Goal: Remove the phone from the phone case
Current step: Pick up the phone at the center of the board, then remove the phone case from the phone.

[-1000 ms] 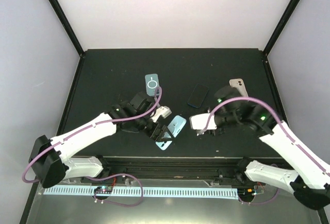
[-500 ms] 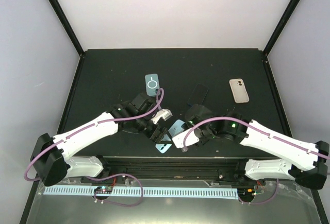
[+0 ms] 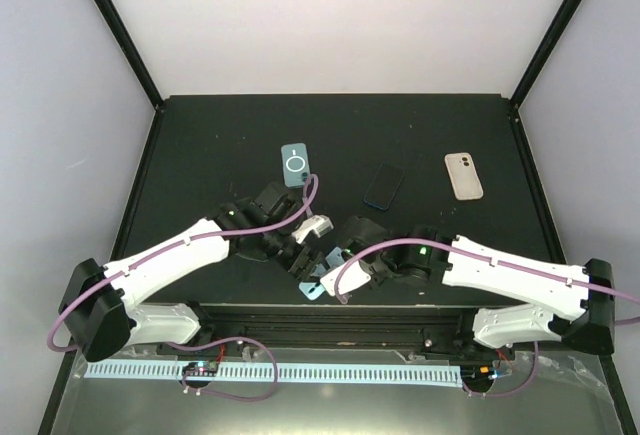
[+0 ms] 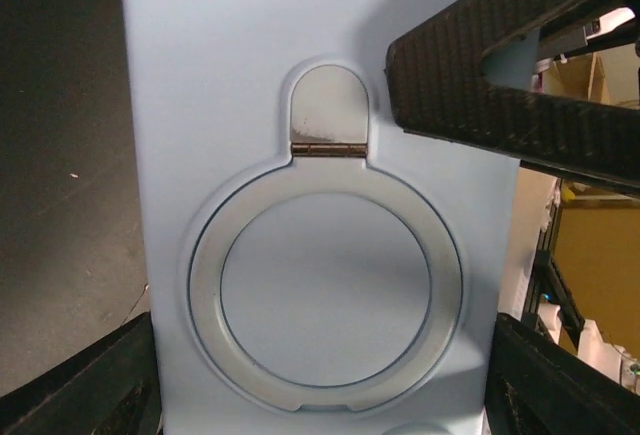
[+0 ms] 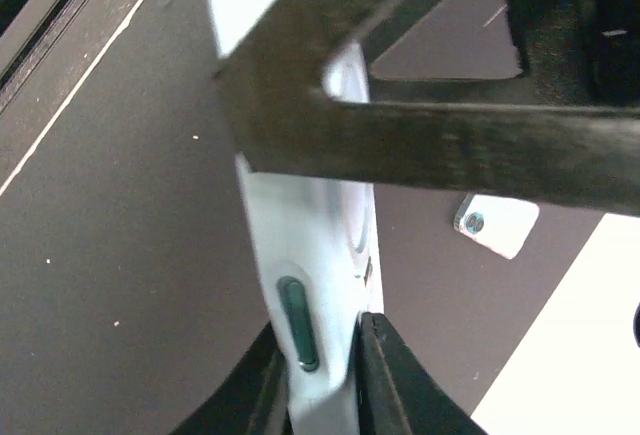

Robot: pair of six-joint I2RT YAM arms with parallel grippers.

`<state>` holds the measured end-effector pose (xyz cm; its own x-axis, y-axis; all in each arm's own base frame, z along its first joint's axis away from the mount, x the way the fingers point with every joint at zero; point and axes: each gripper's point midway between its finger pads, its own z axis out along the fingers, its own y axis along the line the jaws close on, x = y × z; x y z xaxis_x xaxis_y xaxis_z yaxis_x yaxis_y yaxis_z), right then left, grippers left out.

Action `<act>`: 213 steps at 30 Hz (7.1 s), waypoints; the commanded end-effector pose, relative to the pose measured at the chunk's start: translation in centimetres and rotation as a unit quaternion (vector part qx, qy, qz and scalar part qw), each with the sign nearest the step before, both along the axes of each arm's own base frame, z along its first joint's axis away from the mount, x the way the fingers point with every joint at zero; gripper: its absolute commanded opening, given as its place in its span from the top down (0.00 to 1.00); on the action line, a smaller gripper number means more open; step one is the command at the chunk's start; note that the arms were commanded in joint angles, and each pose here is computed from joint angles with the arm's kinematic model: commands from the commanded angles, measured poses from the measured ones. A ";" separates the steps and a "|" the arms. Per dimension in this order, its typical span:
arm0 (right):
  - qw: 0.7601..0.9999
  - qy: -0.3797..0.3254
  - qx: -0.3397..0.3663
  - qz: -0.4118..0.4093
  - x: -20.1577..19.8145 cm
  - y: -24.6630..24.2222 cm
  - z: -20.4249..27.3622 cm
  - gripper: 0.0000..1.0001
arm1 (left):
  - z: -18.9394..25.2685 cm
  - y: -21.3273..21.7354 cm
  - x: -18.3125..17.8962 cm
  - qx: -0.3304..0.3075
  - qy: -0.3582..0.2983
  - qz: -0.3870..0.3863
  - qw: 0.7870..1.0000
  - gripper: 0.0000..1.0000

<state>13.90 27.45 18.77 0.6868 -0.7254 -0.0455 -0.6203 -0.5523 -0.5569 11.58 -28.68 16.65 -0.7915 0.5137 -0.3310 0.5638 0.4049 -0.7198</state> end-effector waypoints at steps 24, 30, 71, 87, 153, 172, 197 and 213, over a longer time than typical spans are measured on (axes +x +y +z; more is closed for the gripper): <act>0.914 0.262 0.233 -0.206 1.0 -4.4 4.7 0.99 | 14.6 4.4 6.2 -0.179 -0.330 0.213 0.902 0.01; 0.810 0.396 0.355 -0.247 0.2 -3.6 8.6 0.99 | 16.9 5.7 4.2 -0.337 -0.383 0.229 0.829 0.03; 0.626 0.611 0.424 -0.236 2.2 -4.5 10.5 0.96 | 20.5 -5.7 3.7 -0.442 -0.265 0.035 0.856 0.90; 0.782 0.501 0.327 -0.175 -0.3 -6.2 7.8 0.55 | 21.7 -3.6 6.7 -0.379 -0.266 -0.032 0.886 0.99; 0.784 0.524 0.294 -0.153 -2.2 -2.8 13.4 0.69 | 22.3 -1.9 2.6 -0.425 -0.229 -0.107 0.869 0.98; 0.844 0.453 0.257 -0.129 -1.4 -3.8 10.4 0.83 | 23.1 -1.3 -0.6 -0.442 -0.221 -0.170 0.853 0.98; 0.790 0.307 0.451 -0.281 7.9 -3.0 15.6 0.72 | 23.1 -1.4 -1.4 -0.444 -0.222 -0.181 0.849 0.98; 0.754 0.404 0.483 -0.186 4.9 -0.7 22.3 0.55 | 21.9 -2.4 0.1 -0.429 -0.212 -0.151 0.865 0.99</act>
<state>17.05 24.86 32.96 -0.3091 -0.4322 -0.8471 -0.9463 0.2288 0.2286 16.13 -31.06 38.76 -0.3836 -0.0217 -0.9232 0.9037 -0.2150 -0.3704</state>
